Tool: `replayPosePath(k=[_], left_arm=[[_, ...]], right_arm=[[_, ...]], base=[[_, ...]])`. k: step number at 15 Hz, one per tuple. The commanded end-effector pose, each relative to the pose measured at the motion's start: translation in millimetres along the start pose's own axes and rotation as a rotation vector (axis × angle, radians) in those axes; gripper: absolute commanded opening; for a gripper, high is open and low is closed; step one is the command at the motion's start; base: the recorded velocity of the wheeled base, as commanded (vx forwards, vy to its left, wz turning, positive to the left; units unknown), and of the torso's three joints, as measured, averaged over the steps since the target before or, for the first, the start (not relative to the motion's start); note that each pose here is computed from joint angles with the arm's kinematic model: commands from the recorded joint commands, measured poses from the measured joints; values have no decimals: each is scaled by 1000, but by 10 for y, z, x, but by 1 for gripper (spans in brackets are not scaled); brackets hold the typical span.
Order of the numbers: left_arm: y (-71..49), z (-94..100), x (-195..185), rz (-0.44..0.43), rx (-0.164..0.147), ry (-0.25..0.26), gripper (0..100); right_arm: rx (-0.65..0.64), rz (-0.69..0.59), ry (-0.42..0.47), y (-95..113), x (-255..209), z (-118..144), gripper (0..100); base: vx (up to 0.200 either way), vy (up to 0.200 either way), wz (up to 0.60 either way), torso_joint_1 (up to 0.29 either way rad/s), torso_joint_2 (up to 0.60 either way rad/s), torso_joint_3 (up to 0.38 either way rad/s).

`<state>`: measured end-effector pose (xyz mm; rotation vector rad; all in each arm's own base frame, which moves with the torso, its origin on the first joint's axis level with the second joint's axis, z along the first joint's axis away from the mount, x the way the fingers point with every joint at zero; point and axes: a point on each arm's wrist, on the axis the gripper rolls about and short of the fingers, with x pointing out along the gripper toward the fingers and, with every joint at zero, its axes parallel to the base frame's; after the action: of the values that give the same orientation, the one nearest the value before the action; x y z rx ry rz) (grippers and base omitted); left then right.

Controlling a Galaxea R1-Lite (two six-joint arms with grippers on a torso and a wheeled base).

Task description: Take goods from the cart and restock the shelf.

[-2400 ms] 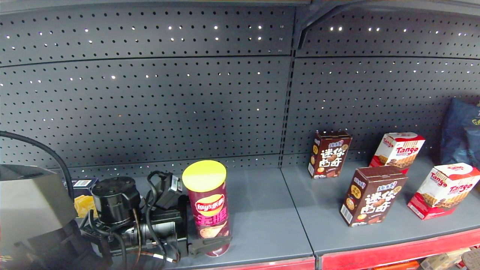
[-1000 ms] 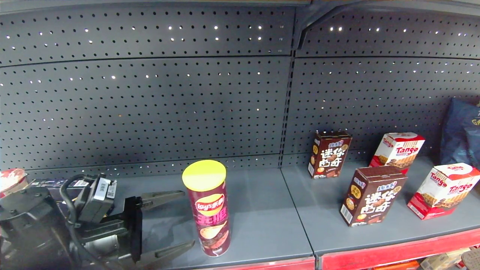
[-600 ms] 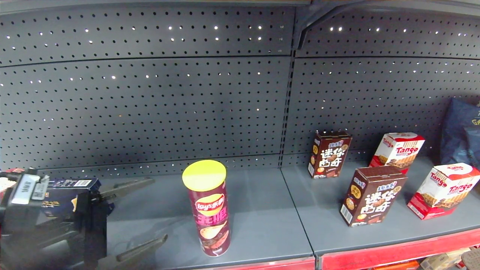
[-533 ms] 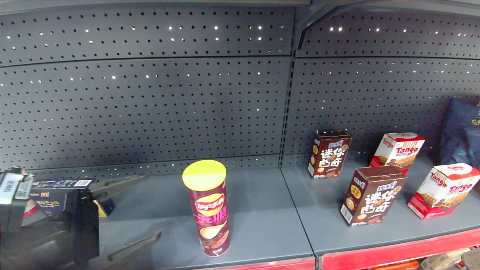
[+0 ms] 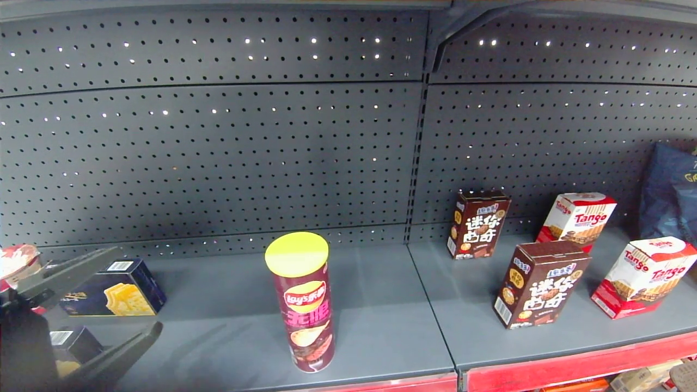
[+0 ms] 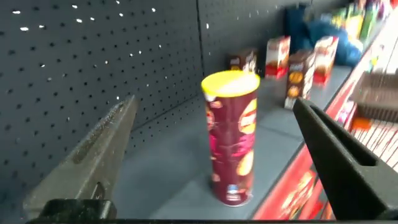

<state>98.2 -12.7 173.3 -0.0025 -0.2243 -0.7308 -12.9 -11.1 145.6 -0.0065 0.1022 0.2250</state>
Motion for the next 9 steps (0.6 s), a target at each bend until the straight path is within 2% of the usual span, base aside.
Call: replayPosePath(k=[1, 3, 4, 6, 7, 9], left_arm=[[-390, 185, -411, 44, -1, -129, 100], [-583, 224, -621, 73, 14, -176, 100], [-709, 240, -758, 87, 15, -182, 100], [-925, 157, -1006, 123, -17, -152, 100], [-985, 91, -1088, 139, -12, -144, 100], [-978, 32, -1133, 230, -12, -150, 100]], right_arm=[[3, 3, -22, -7, -32, 1, 0], [4, 6, -30, -8, -38, 18, 0], [2, 4, -34, -9, -44, 21, 0], [4, 3, -49, -14, -68, 25, 0], [3, 5, -46, -13, -64, 26, 0], [3, 5, -45, -12, -61, 31, 0]], base=[[0, 0, 0, 0, 0, 0], [0, 0, 0, 0, 0, 0], [0, 0, 0, 0, 0, 0], [0, 0, 0, 0, 0, 0], [0, 0, 0, 0, 0, 0], [0, 0, 0, 0, 0, 0]])
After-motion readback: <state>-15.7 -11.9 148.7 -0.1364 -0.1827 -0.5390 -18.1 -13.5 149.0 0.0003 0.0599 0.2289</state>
